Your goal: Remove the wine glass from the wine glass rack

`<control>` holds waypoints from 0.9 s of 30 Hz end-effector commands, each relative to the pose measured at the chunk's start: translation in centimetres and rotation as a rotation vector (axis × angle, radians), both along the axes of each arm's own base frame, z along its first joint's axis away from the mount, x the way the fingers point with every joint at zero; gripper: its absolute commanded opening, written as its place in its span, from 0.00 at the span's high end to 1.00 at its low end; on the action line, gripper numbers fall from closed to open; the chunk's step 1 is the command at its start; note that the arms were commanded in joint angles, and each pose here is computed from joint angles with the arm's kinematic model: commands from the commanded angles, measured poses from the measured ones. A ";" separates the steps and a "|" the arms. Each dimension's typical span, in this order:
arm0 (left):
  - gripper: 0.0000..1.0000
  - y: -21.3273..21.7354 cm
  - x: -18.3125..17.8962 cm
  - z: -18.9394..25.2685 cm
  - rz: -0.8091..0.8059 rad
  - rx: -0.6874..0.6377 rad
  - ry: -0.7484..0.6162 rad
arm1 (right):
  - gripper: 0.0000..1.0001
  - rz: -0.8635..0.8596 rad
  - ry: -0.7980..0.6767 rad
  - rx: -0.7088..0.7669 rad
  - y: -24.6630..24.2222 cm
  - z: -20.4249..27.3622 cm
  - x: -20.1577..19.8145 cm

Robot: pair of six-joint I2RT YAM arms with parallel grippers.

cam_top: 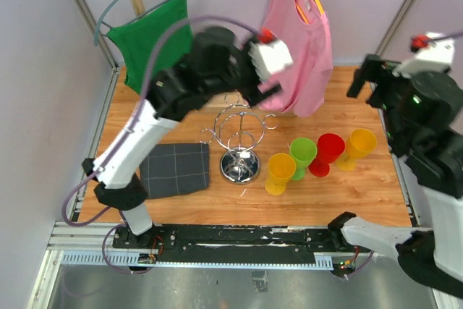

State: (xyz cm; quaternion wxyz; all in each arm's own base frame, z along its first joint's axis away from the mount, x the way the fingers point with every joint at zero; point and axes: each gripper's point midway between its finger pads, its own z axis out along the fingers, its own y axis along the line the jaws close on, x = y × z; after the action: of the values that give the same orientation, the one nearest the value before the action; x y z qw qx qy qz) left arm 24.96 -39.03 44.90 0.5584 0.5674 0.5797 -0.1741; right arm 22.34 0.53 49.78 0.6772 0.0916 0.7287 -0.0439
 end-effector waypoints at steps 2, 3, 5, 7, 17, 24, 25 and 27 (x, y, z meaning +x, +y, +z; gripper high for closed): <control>0.16 14.4 10.0 7.6 0.393 -0.311 -0.015 | 0.02 0.075 0.070 -0.054 4.1 -0.1 5.8; 0.16 17.5 11.3 7.9 0.449 -0.349 -0.004 | 0.02 0.073 0.093 -0.045 4.1 -0.7 6.6; 0.15 22.9 12.6 7.6 0.542 -0.403 0.008 | 0.02 0.038 0.136 -0.032 3.2 -2.2 7.9; 0.15 28.0 13.5 6.0 0.624 -0.418 0.029 | 0.02 0.018 0.181 -0.032 2.7 -4.2 8.4; 0.10 36.2 11.1 -5.9 0.849 -0.467 0.207 | 0.02 -0.026 0.304 0.053 1.9 -16.5 5.4; 0.11 35.8 10.3 -11.3 0.884 -0.521 0.319 | 0.01 -0.065 0.367 0.059 0.8 -21.6 3.1; 0.11 35.8 10.2 -12.0 0.887 -0.527 0.322 | 0.01 -0.076 0.386 0.055 0.7 -22.4 3.0; 0.11 35.7 9.9 -13.4 0.890 -0.538 0.330 | 0.02 -0.079 0.408 0.045 0.6 -23.7 2.8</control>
State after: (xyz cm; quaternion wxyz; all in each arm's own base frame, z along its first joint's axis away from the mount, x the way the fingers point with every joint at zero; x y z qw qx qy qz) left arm 34.94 -2.92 31.22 0.5745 0.0784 0.8034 -0.1357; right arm 25.09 1.72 27.88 0.5186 0.0987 0.8470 -0.0615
